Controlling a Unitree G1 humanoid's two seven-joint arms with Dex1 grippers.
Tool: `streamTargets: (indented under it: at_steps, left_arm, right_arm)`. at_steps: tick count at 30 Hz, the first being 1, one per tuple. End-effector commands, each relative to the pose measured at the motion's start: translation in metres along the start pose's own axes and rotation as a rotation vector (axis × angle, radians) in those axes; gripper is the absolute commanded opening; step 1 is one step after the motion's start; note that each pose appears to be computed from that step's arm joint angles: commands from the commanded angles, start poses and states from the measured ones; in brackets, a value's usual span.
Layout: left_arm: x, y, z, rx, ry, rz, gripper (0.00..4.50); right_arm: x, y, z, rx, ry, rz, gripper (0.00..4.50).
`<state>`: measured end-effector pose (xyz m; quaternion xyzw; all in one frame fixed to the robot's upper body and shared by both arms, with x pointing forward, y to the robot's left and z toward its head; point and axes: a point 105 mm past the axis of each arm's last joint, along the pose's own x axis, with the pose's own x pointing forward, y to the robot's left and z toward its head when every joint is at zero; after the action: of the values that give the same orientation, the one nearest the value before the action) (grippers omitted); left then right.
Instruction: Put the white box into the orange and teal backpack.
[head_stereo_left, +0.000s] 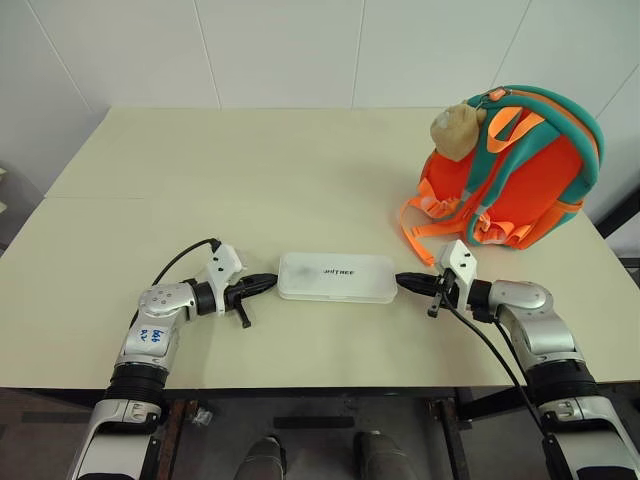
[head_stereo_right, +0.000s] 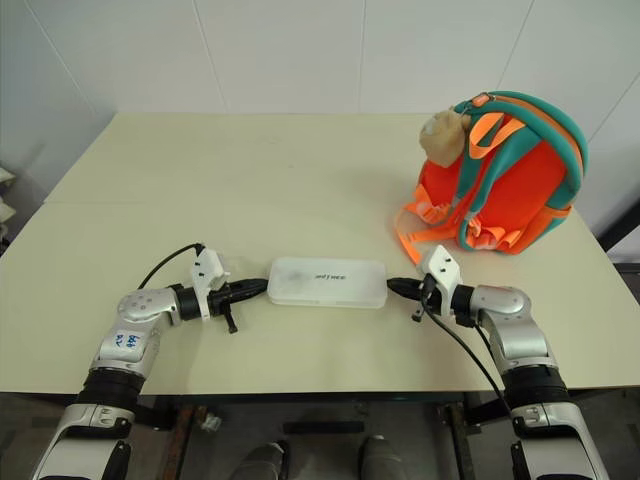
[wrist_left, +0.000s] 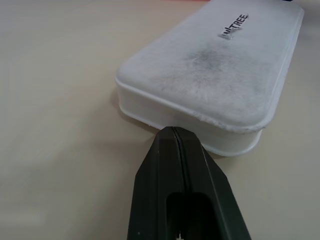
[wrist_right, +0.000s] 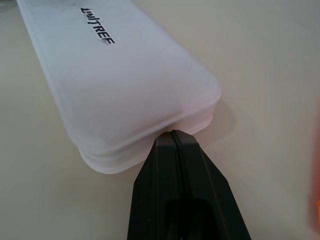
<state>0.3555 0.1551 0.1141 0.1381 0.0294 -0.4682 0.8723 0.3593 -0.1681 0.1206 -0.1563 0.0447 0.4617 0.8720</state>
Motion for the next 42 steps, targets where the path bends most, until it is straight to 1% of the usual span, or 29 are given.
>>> streamTargets:
  at_steps: [1,3,4,7,9,12,14,15,16,19,20,22,25,28,34,38,42]
  left_arm:
    - [0.001,0.001,0.02,0.007,-0.056,-0.007,0.18]
    - [-0.003,0.005,0.022,0.028,-0.044,0.017,0.57]
    - [-0.007,0.005,0.022,0.03,-0.037,0.02,0.82]
    - [-0.022,0.01,0.018,0.023,0.009,0.033,1.75]
    - [-0.034,0.02,0.013,0.002,0.05,0.071,2.39]
    - [-0.043,0.03,0.012,-0.067,0.062,0.086,3.36]
    - [-0.042,0.032,0.016,-0.205,0.041,0.052,3.98]
    - [-0.041,0.033,0.018,-0.253,0.029,0.037,4.26]
    - [-0.04,0.033,0.02,-0.281,0.022,0.027,4.45]
    - [-0.037,0.031,0.024,-0.391,0.0,-0.005,4.45]
    - [-0.035,0.024,0.025,-0.523,0.0,-0.069,4.45]
    - [-0.024,0.02,0.018,-0.638,0.046,-0.101,4.45]
    - [-0.007,0.01,0.012,-0.907,0.118,-0.154,4.45]
    - [-0.005,-0.001,0.012,-0.917,0.174,-0.205,4.45]
    - [0.007,-0.009,0.015,-1.07,0.213,-0.248,4.45]
    - [0.013,-0.017,0.018,-1.126,0.231,-0.293,4.45]
    - [0.021,-0.019,0.019,-1.164,0.223,-0.311,4.45]
  right_arm:
    - [-0.005,-0.011,0.014,-0.04,-0.027,-0.022,0.19]
    - [-0.012,-0.018,0.015,-0.048,-0.017,-0.042,0.6]
    - [-0.016,-0.022,0.016,-0.054,-0.012,-0.05,0.88]
    - [-0.026,-0.031,0.022,-0.068,-0.002,-0.066,1.89]
    - [-0.033,-0.036,0.027,-0.074,0.013,-0.064,2.59]
    - [-0.04,-0.035,0.029,-0.05,0.072,-0.014,3.6]
    - [-0.041,-0.031,0.027,0.008,0.135,0.034,4.26]
    - [-0.041,-0.03,0.027,0.031,0.152,0.045,4.5]
    - [-0.042,-0.03,0.027,0.045,0.161,0.051,4.5]
    - [-0.041,-0.028,0.027,0.112,0.183,0.063,4.5]
    - [-0.039,-0.024,0.028,0.126,0.186,0.08,4.5]
    - [-0.03,-0.02,0.03,0.132,0.177,0.105,4.5]
    - [-0.019,-0.016,0.024,0.132,0.19,0.124,4.5]
    - [-0.018,-0.016,0.023,0.139,0.191,0.125,4.5]
    - [-0.007,-0.005,0.022,0.143,0.196,0.191,4.5]
    - [0.0,0.002,0.021,0.138,0.192,0.225,4.5]
    - [0.004,0.007,0.024,0.128,0.164,0.252,4.5]
